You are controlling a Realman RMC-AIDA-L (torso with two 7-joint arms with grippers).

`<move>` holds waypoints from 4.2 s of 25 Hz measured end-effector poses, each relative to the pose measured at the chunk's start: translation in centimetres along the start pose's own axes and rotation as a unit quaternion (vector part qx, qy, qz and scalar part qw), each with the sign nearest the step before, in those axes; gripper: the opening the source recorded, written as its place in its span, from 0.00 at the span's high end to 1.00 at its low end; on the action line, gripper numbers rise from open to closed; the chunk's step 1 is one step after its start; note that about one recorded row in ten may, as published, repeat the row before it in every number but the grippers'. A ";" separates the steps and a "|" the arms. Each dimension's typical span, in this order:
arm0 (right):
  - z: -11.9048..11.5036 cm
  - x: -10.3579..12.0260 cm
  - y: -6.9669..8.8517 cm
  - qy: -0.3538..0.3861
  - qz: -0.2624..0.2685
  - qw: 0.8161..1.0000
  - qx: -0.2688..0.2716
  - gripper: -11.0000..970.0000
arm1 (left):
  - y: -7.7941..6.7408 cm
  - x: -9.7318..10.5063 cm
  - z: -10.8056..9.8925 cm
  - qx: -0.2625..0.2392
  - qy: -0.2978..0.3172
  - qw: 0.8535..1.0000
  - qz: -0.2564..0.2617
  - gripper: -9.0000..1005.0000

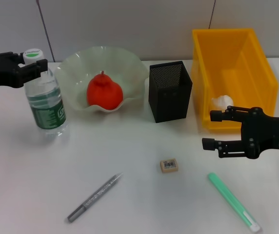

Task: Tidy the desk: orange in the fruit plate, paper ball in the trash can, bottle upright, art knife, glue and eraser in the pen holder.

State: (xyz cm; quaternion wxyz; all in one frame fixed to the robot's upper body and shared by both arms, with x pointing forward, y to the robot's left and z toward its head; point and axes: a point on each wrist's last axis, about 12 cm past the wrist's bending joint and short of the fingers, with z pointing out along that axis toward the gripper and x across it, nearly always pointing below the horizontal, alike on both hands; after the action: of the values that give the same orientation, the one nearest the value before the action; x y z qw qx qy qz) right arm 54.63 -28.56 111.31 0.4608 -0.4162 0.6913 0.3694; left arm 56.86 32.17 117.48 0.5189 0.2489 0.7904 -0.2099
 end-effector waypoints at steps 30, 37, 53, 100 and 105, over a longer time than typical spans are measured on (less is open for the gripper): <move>0.4 -0.1 -0.3 0.003 -0.003 1.000 0.005 0.13 | 1.0 2.7 2.7 -0.027 0.008 0.999 0.018 0.55; 0.5 0.0 -0.3 0.004 -0.001 1.000 0.004 0.13 | 1.3 3.0 1.6 -0.032 -0.025 0.999 -0.013 0.48; 0.4 -0.1 -0.2 0.001 0.003 1.000 0.002 0.13 | 0.6 2.1 -3.9 0.005 -0.097 0.995 0.006 0.18; 8.6 -13.6 2.8 0.552 -0.183 0.813 -0.022 0.13 | -3.6 11.3 -7.3 0.185 -0.083 0.979 0.017 0.18; 9.6 -11.8 2.9 0.593 -0.185 0.782 -0.052 0.13 | -3.6 11.3 -7.1 0.179 -0.087 0.980 0.014 0.18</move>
State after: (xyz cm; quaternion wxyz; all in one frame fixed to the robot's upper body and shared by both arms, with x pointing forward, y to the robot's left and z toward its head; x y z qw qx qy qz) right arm 57.81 -16.05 119.90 -0.0034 -0.6962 0.7178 -0.0077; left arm 45.74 35.50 109.96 0.5353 0.3299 0.6884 -0.3616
